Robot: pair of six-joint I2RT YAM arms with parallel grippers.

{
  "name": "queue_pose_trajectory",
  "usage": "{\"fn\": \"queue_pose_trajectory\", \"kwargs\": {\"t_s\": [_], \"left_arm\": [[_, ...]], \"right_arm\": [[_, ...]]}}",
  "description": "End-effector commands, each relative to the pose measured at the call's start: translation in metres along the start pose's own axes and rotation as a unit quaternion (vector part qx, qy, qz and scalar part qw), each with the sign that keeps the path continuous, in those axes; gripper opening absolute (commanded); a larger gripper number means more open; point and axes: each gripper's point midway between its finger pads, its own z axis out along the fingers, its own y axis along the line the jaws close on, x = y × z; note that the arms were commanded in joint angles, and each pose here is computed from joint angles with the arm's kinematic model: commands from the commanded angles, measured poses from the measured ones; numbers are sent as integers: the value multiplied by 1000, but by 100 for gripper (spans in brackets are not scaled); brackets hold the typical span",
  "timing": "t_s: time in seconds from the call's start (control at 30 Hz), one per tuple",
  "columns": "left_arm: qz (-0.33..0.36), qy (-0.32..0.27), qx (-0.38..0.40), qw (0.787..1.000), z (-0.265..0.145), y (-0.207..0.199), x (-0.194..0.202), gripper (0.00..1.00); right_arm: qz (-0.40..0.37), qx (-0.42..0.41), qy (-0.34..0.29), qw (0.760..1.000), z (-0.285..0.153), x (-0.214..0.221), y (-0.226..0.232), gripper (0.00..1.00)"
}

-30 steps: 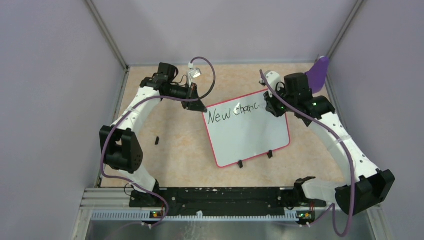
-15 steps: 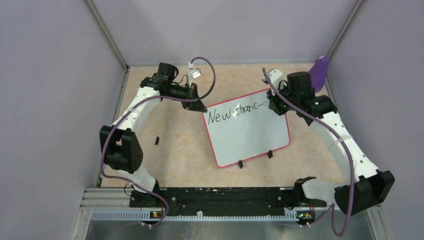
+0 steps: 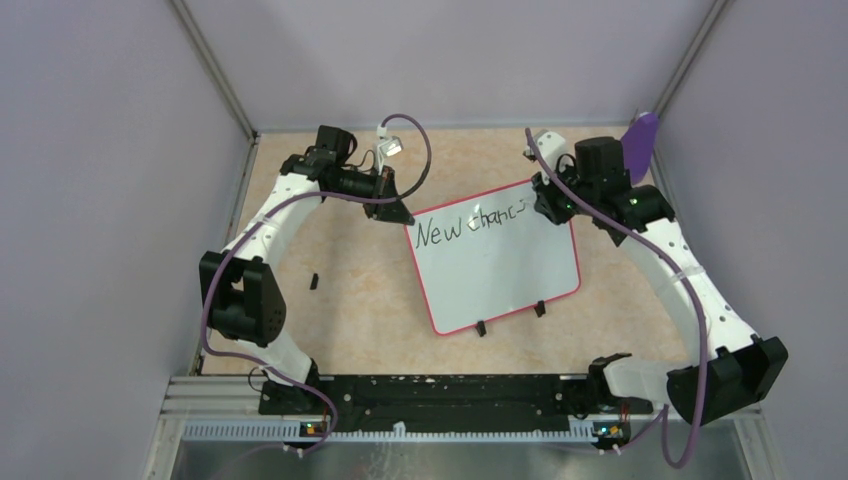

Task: Write a sentence on the whiteboard

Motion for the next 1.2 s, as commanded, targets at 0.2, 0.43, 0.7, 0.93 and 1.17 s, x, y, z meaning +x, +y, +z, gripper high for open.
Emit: {"fn": "queue_pose_trajectory", "kwargs": {"t_s": [0.2, 0.43, 0.7, 0.93, 1.17], "left_arm": [[7, 13, 5, 1000, 5, -8, 8, 0], [7, 13, 5, 1000, 5, -7, 8, 0], [6, 13, 5, 1000, 4, -8, 8, 0], [5, 13, 4, 1000, 5, -7, 9, 0], [5, 13, 5, 1000, 5, -7, 8, 0]], "right_arm": [[-5, -21, -25, 999, -4, -13, 6, 0], [-3, -31, -6, 999, -3, 6, 14, 0], [-7, -13, 8, 1000, -4, 16, 9, 0], [-16, 4, 18, 1000, -7, 21, 3, 0], [-12, 35, 8, 999, -13, 15, -12, 0]]}}
